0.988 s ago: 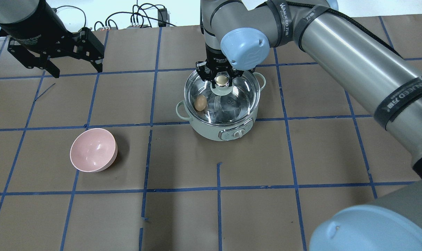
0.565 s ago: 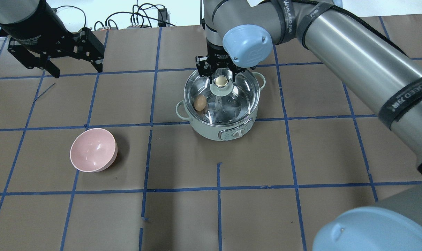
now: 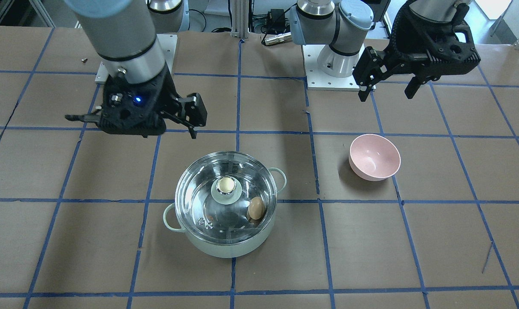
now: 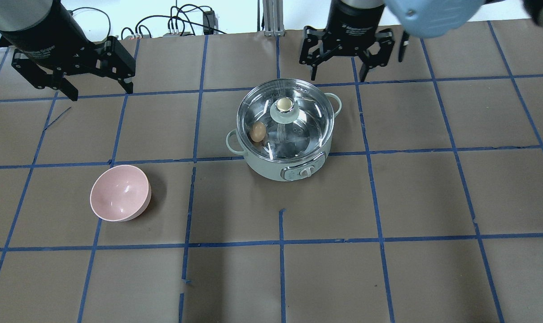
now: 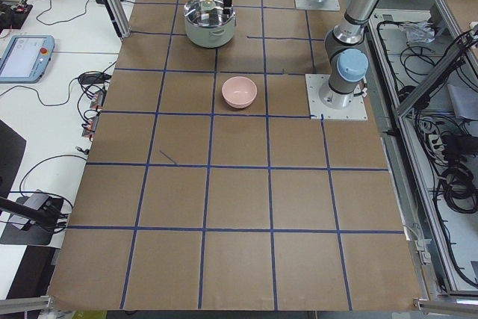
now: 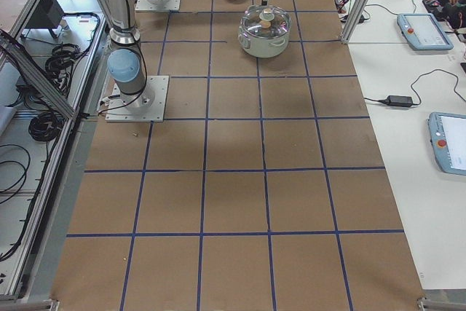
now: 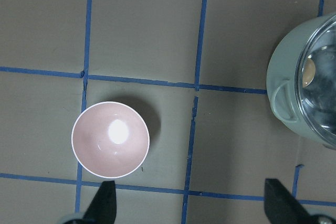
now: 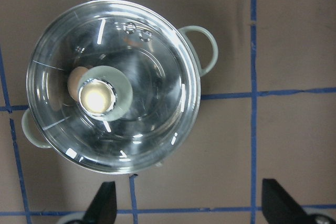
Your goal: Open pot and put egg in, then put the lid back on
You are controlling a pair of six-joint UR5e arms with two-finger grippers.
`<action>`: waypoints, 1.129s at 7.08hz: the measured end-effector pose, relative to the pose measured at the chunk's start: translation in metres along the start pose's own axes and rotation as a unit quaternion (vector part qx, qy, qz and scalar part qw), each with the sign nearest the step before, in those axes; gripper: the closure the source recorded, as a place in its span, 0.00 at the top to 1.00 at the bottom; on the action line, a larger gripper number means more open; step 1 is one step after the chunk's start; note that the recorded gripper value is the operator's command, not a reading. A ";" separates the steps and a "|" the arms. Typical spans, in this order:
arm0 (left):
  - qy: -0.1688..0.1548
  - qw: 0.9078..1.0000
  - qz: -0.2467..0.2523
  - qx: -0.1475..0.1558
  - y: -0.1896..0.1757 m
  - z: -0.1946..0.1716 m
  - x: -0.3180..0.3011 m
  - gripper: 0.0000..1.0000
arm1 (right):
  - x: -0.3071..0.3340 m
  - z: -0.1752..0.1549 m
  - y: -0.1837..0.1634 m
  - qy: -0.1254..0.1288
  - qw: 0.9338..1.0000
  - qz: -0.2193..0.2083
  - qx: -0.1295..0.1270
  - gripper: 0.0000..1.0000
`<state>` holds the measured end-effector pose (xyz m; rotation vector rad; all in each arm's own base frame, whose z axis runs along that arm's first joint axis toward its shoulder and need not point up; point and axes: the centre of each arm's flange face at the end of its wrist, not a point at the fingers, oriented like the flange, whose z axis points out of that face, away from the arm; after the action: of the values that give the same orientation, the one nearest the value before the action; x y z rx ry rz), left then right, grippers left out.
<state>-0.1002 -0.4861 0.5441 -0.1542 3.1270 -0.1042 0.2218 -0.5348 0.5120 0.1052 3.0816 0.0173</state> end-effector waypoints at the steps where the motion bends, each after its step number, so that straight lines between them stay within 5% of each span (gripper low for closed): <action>1: 0.000 1.000 0.000 -0.001 0.000 0.001 0.001 1.00 | 0.025 -0.016 0.018 0.006 1.000 0.012 -0.009 1.00; 5: 0.004 1.000 -0.009 -0.005 0.000 0.005 0.004 1.00 | 0.058 -0.009 0.045 0.008 0.999 0.024 -0.027 1.00; 8: 0.004 1.000 -0.009 -0.005 0.000 0.005 0.004 1.00 | 0.056 -0.018 0.036 0.000 0.999 0.018 0.026 1.00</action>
<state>-0.1038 -0.4871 0.5392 -0.1838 3.1359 -0.0889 0.1679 -0.4949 0.5276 0.1644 3.0804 -0.0607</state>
